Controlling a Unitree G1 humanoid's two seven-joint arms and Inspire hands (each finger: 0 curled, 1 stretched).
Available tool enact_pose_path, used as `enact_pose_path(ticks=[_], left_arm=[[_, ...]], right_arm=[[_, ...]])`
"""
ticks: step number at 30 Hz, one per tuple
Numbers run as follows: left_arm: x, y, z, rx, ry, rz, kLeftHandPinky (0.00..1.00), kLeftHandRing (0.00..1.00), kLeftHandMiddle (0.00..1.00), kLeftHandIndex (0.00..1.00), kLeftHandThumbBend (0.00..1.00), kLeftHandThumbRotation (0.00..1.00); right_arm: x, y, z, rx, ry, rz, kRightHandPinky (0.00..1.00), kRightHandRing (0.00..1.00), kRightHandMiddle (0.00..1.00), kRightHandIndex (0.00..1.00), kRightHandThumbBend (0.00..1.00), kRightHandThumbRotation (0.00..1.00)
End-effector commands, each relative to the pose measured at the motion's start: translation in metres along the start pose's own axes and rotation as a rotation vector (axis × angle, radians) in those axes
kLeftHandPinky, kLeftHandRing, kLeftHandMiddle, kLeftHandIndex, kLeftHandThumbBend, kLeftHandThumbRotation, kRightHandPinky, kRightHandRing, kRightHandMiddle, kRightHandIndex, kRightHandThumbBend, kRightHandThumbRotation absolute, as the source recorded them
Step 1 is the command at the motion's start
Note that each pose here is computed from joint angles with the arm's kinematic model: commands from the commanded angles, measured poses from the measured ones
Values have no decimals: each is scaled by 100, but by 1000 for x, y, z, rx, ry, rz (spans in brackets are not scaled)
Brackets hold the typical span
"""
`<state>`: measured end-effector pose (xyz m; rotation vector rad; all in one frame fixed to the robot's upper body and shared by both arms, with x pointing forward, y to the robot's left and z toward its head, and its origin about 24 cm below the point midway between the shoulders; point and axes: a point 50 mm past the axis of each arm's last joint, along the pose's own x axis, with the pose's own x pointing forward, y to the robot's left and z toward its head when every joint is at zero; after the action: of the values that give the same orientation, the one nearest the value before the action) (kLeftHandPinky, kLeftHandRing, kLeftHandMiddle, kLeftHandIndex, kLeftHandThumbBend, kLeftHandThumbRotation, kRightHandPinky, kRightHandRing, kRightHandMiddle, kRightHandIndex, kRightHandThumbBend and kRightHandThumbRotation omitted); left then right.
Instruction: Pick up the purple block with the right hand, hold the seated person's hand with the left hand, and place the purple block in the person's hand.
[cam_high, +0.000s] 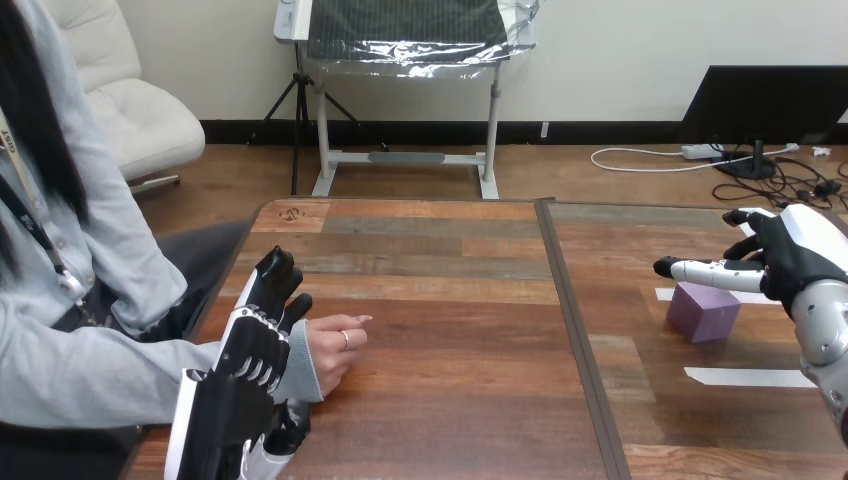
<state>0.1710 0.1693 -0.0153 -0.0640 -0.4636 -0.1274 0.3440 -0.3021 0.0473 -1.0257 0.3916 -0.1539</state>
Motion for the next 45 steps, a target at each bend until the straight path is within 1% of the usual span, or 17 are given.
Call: enact_pose_path(ticks=[1,6,8,15,17,18,21,24,25,26,30,33,35,38,42,44,45], left_arm=[[14,0,8,17,-84,-25,90,95,96,93,100,74],[13,0,9,17,-84,-32,91,95,96,93,100,74],[13,0,9,17,-85,-33,91,95,96,93,100,74],[11,1,9,27,-88,-24,91,95,96,93,100,73],[11,2,9,28,-88,-24,91,95,96,93,100,73],[11,2,9,28,-88,-23,91,95,96,93,100,73],[11,2,10,29,-91,-21,91,95,96,93,100,73],[11,2,10,30,-91,-16,92,95,96,93,100,74],[10,2,10,28,-90,-13,92,95,96,93,100,74],[10,1,10,26,-89,-12,92,95,96,93,100,74],[10,1,10,25,-86,-11,92,95,96,93,100,74],[10,2,10,28,-88,-11,92,96,96,93,100,74],[10,2,10,29,-91,-10,93,96,96,93,100,74],[10,2,10,29,-92,-12,93,96,96,93,100,74],[11,3,10,31,-92,-14,93,95,96,93,100,74],[11,3,10,33,-93,-14,93,95,96,93,100,74],[11,3,10,32,-94,-16,93,95,96,93,100,75]], right_arm=[[3,-12,8,9,-18,-50,60,72,71,88,100,57],[3,-10,6,5,-14,-44,58,70,68,87,100,57],[3,-9,6,3,-15,-44,53,64,60,87,100,57],[2,-7,4,-3,-7,-42,43,50,43,86,100,55],[2,-7,4,-1,-5,-40,43,54,50,86,100,55],[2,-6,4,1,-4,-41,43,54,52,86,100,55],[2,-6,3,4,-2,-42,43,55,53,86,100,55],[1,-6,3,6,-1,-41,43,55,49,86,100,55],[1,-6,3,7,-1,-40,45,58,53,86,100,55],[1,-6,3,7,-1,-39,46,60,55,86,100,55],[1,-6,2,-8,0,-40,48,61,57,86,100,56],[1,-6,2,-12,4,-38,51,65,64,86,100,57],[2,-6,2,-11,8,-37,48,58,57,86,100,57],[2,-6,2,-12,10,-39,45,53,51,87,100,57],[1,-7,1,-17,11,-42,41,49,42,86,100,58],[1,-7,1,-22,12,-42,39,44,36,87,100,58],[1,-7,1,-25,15,-41,38,43,35,87,100,58]])
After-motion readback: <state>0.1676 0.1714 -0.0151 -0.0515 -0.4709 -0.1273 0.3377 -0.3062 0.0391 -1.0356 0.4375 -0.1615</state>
